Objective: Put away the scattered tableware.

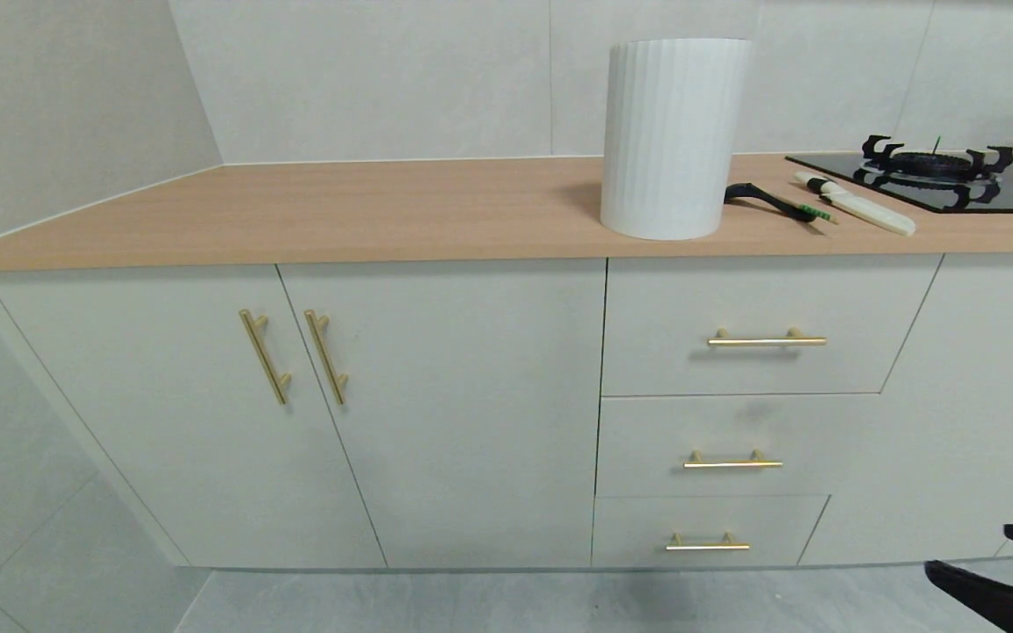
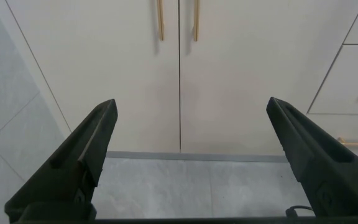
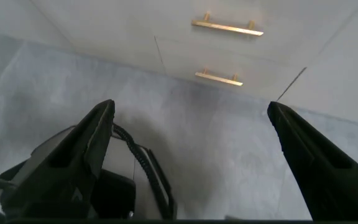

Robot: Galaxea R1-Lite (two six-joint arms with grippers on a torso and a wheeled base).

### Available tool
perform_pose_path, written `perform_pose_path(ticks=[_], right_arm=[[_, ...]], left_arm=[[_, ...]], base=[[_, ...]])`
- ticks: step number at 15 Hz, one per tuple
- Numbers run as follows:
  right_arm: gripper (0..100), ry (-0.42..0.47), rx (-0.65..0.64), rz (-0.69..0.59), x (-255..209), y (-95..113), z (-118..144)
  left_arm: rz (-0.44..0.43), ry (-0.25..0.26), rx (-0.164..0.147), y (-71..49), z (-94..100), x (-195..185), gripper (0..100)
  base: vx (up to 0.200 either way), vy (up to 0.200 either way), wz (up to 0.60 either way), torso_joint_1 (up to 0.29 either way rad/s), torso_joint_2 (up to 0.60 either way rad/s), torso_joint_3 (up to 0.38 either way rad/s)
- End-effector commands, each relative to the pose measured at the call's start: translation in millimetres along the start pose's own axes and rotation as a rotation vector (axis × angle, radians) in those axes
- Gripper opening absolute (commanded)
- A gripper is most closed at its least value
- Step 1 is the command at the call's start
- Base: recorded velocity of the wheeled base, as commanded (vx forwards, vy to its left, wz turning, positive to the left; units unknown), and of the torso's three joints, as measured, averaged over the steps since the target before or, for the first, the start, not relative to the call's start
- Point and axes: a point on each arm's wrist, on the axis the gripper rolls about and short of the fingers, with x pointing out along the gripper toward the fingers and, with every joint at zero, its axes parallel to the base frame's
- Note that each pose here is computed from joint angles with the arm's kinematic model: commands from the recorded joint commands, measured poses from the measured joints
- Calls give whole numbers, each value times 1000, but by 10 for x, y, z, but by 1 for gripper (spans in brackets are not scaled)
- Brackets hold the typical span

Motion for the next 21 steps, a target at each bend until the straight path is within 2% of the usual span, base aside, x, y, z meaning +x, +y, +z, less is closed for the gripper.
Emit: perform_pose_path(ticks=[1, 2, 4, 6, 8, 12, 17, 19, 21], right_arm=[[100, 145, 12, 18, 852, -128, 317], [100, 155, 12, 19, 966, -142, 342], [100, 151, -9, 23, 1478, -211, 512], [100, 166, -17, 35, 1664, -186, 541], [100, 230, -18, 35, 1843, -176, 409], [100, 237, -31, -25, 2226, -209, 171], [100, 135, -22, -220, 2628, -311, -19], [100, 73, 20, -246, 2758, -349, -27], [100, 62, 34, -284, 2849, -416, -38]], left_arm=[[1, 1, 0, 0, 1, 1, 100], [1, 1, 0, 0, 1, 1, 100], [1, 1, 0, 0, 1, 1, 100], [1, 1, 0, 0, 1, 1, 100], [1, 1, 0, 0, 1, 1, 100], [1, 1, 0, 0, 1, 1, 100], [1, 0, 0, 0, 2, 1, 100], [1, 1, 0, 0, 1, 1, 100], [1, 1, 0, 0, 1, 1, 100]], base=[[0, 0, 0, 0, 0, 0], [0, 0, 0, 0, 0, 0], [0, 0, 0, 0, 0, 0], [0, 0, 0, 0, 0, 0], [0, 0, 0, 0, 0, 0], [0, 0, 0, 0, 0, 0], [0, 0, 0, 0, 0, 0], [0, 0, 0, 0, 0, 0], [0, 0, 0, 0, 0, 0]])
